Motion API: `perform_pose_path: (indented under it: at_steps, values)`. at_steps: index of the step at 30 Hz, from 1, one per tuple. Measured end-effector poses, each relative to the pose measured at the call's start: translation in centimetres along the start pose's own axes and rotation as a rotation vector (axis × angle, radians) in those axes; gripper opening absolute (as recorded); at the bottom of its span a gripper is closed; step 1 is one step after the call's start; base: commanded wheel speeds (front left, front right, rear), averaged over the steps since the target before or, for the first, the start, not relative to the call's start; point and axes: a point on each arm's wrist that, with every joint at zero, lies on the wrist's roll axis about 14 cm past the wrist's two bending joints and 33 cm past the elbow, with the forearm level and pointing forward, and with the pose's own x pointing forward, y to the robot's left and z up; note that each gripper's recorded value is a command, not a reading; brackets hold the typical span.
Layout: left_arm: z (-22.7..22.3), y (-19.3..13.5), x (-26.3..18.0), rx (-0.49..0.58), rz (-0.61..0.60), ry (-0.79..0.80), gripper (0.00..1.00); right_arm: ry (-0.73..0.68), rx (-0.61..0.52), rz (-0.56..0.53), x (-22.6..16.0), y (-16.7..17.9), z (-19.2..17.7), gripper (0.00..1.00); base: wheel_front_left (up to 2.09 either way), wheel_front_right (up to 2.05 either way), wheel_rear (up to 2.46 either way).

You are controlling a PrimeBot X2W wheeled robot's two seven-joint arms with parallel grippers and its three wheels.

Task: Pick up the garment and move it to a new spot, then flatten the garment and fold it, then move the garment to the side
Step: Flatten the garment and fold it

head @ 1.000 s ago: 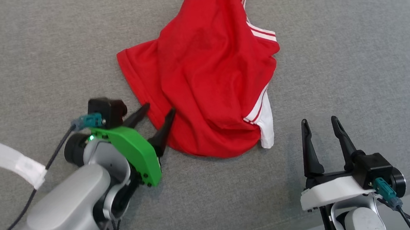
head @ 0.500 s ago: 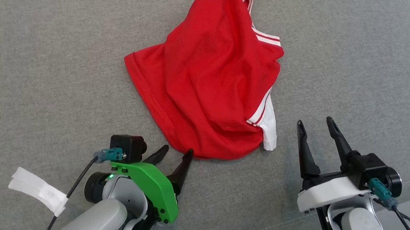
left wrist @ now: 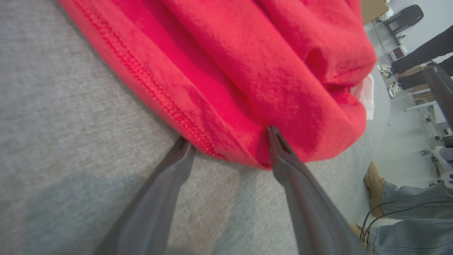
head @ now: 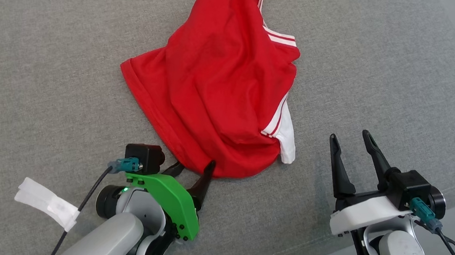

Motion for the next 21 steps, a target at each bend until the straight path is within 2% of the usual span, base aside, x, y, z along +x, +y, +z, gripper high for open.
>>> perform_pose_path:
  at_steps: [1, 2, 4, 14, 21]
  values:
    - [-0.2, 0.0, 0.1, 0.003, 0.001, 0.009, 1.0, 0.001, 0.0, 0.0, 0.0, 0.0, 0.0, 1.0, 0.0, 0.0, 0.0]
    - [-0.3, 0.1, 0.1, -0.002, 0.002, 0.015, 0.85, 0.001, 0.0, -0.001, 0.0, 0.0, 0.0, 1.0, 0.0, 0.0, 0.0]
    - [-0.5, 0.1, 0.2, -0.007, 0.002, 0.022, 0.0, 0.002, 0.0, -0.001, 0.0, 0.0, -0.1, 1.0, 0.0, 0.0, 0.0]
    - [-0.7, -0.7, 0.3, -0.044, -0.044, 0.053, 0.0, 0.004, 0.008, 0.006, 0.3, 0.3, -0.2, 1.0, 0.0, 0.0, 0.0]
    - [3.9, -3.6, -1.9, -0.1, -0.196, -0.071, 0.0, -0.004, 0.012, 0.009, 0.4, 0.4, 0.0, 1.0, 0.0, 0.0, 0.0]
